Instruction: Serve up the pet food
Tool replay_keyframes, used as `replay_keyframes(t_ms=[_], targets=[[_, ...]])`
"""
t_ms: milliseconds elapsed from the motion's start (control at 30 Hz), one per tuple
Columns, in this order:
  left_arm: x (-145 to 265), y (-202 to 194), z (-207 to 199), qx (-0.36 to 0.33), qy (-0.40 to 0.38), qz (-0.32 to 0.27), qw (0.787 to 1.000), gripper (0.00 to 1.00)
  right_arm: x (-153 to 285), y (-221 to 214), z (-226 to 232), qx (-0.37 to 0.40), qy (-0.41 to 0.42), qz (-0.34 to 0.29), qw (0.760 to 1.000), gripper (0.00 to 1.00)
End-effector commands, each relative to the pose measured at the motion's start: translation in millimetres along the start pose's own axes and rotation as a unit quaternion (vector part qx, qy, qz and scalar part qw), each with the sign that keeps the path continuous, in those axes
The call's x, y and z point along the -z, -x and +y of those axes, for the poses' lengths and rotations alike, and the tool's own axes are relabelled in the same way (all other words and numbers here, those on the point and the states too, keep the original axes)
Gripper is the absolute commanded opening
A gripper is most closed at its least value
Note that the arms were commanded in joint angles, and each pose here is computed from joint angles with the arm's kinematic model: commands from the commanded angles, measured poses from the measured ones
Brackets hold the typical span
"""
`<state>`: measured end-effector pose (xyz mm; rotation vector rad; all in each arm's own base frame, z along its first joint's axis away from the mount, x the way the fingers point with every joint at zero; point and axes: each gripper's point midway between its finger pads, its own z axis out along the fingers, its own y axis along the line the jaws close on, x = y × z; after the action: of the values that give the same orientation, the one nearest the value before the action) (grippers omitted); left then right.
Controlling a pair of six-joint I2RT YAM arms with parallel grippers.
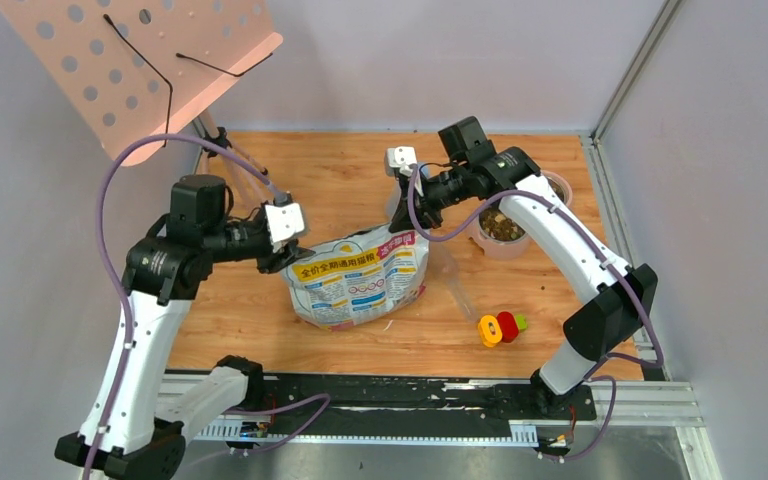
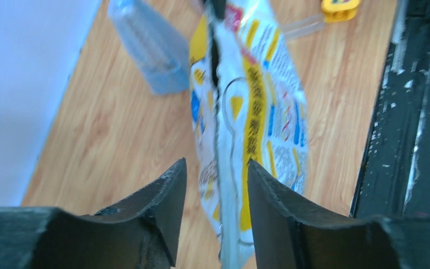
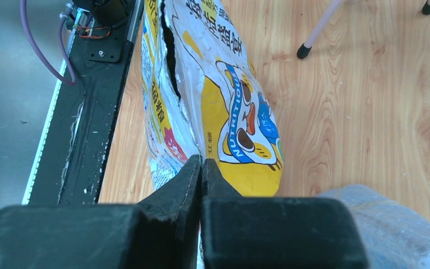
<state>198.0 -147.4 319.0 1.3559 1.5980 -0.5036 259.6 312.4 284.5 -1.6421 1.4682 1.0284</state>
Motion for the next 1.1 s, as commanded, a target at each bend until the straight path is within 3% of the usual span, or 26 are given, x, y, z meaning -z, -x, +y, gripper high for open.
replay_keyframes(t_ms=[0, 267, 400, 567, 667, 767, 933, 1067], targets=[[-26.8, 20.5, -7.7, -0.008, -0.034, -0.053, 0.998, 0.55, 13.8, 19.7, -16.9, 0.011, -0.039, -0.015, 0.999, 0.00], [-56.8, 20.0, 0.0, 0.037, -0.020, -0.063, 0.997, 0.67, 14.2, 22.9, -21.0, 0.012, -0.046, -0.017, 0.999, 0.00], [-69.8, 15.9, 3.3, 0.059, -0.026, -0.053, 0.996, 0.58, 16.1, 25.0, -19.3, 0.020, -0.046, -0.019, 0.999, 0.00], [-71.8, 20.3, -9.7, 0.084, -0.061, -0.068, 0.992, 0.34, 17.4, 31.3, -13.5, 0.029, -0.036, -0.031, 0.998, 0.01], [-70.5, 14.4, -14.7, 0.081, -0.065, -0.062, 0.993, 0.23, 12.0, 40.2, -4.5, 0.026, -0.003, -0.056, 0.998, 0.28], [-69.9, 10.6, -14.6, 0.077, -0.059, -0.058, 0.994, 0.12, -4.1, 44.0, 3.3, 0.017, 0.035, -0.069, 0.997, 0.44], [-68.7, 17.8, -9.0, 0.077, -0.047, -0.069, 0.994, 0.00, -36.9, 49.3, 17.8, 0.023, 0.082, -0.078, 0.993, 0.50], [-68.1, 19.6, -6.7, 0.074, -0.041, -0.071, 0.994, 0.00, -50.5, 50.1, 20.0, 0.021, 0.093, -0.081, 0.992, 0.51]])
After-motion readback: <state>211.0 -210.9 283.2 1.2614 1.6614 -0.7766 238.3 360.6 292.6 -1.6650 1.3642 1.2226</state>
